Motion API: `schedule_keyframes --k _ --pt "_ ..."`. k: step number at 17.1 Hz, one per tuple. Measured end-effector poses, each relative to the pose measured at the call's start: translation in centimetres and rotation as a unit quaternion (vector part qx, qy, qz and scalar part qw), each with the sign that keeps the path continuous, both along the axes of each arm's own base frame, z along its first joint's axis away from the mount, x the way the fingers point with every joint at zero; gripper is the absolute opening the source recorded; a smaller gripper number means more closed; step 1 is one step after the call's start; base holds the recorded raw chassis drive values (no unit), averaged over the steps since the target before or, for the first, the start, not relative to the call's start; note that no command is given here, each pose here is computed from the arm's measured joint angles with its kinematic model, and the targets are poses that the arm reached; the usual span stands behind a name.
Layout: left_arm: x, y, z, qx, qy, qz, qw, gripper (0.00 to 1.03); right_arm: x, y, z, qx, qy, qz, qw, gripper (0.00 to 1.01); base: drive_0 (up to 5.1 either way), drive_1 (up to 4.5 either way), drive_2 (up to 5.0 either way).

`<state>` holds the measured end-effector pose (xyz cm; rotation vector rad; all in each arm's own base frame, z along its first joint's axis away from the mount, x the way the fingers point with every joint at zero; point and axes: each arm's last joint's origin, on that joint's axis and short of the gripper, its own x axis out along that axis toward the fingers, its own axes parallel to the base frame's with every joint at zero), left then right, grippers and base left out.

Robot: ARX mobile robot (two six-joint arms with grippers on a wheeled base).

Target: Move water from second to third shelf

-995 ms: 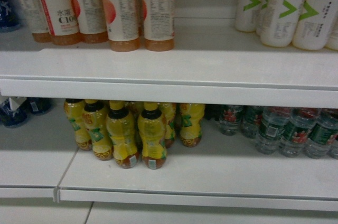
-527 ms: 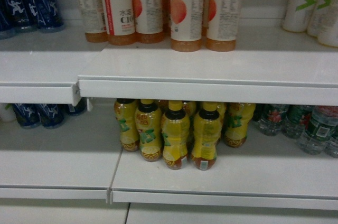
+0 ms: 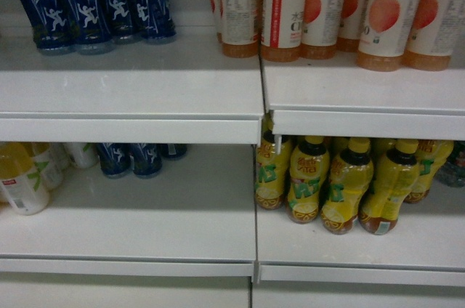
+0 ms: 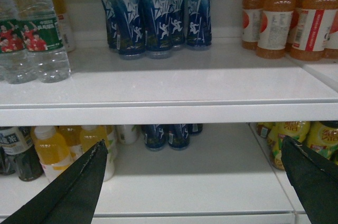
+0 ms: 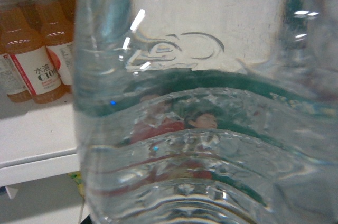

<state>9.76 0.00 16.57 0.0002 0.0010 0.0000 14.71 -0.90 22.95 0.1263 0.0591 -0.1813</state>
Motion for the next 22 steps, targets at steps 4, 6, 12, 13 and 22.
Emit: schedule_keyframes --k 4,6,12,13,22 --pt "0.00 0.00 0.00 0.000 0.000 0.000 1.0000 0.98 -0.01 -0.01 0.00 0.000 0.000 -0.002 1.0000 0.43 -4.8 2.52 2.5" --pt "0.00 0.00 -0.02 0.000 0.001 0.000 1.0000 0.98 0.01 0.00 -0.04 0.000 0.002 -0.001 1.0000 0.43 -4.9 2.30 2.3" --pt "0.00 0.00 0.01 0.000 -0.001 0.000 1.0000 0.98 -0.03 -0.01 0.01 0.000 0.000 -0.002 1.0000 0.43 -4.9 2.41 2.4" --pt "0.00 0.00 -0.02 0.000 0.001 0.000 1.0000 0.98 -0.01 0.00 0.00 0.000 0.000 -0.001 1.0000 0.43 -4.9 2.35 2.3" --pt "0.00 0.00 -0.01 0.000 0.000 0.000 1.0000 0.98 -0.02 -0.01 0.01 0.000 0.000 -0.001 1.0000 0.43 -5.0 2.40 2.4"
